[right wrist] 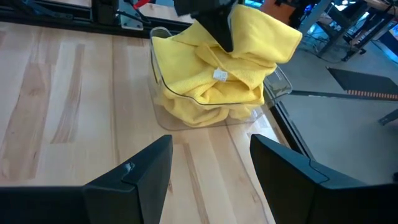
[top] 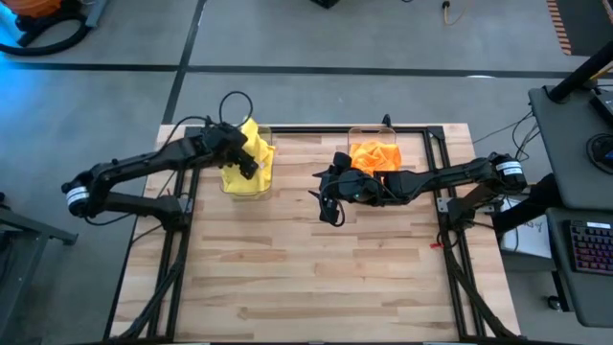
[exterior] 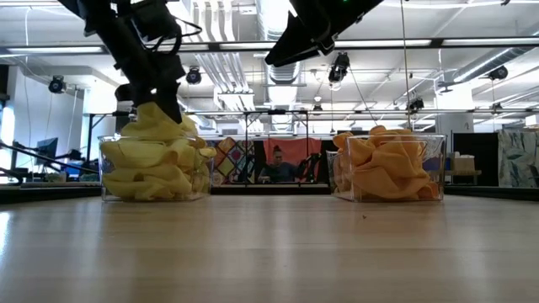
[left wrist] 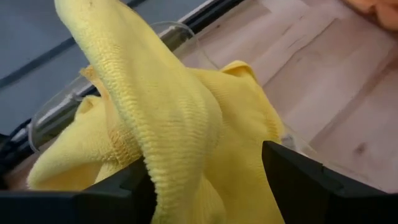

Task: Sort microfiber towel by color & place in baskets
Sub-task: Put the yellow microfiber cloth into the left transparent bin

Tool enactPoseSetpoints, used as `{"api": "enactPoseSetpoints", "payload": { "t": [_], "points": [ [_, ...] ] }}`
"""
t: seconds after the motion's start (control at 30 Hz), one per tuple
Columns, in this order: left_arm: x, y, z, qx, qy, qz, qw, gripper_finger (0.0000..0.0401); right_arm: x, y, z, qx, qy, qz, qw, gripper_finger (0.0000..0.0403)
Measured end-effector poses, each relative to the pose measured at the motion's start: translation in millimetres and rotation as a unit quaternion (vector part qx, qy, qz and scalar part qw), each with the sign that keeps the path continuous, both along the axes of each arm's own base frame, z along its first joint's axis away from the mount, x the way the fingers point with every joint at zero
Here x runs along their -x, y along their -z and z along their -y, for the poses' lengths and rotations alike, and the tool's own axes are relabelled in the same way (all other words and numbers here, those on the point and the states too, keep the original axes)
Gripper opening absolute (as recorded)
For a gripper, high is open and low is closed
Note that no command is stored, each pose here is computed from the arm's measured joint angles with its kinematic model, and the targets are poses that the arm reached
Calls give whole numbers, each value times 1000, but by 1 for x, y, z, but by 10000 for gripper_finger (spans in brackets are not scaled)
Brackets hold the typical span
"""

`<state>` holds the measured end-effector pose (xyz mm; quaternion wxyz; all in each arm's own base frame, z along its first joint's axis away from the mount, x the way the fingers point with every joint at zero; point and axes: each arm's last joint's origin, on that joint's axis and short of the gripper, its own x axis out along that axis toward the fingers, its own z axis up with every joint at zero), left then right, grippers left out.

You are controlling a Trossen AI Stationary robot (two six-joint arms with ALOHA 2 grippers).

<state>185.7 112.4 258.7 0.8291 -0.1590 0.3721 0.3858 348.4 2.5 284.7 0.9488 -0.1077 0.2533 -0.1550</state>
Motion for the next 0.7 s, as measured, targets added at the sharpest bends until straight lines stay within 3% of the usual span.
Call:
{"api": "enactPoseSetpoints", "payload": {
  "t": [0.23,0.4,0.7],
  "points": [
    [-11,-9,-2,-54,-20,-33,998,228,0,0,0,0,0,0,1000,215],
    [-18,-10,-4,-36,-17,-66,997,238,0,0,0,0,0,0,1000,215],
    [-25,0,-6,-22,-17,-89,996,298,0,0,0,-1,-2,-3,1000,215]
  ]
}}
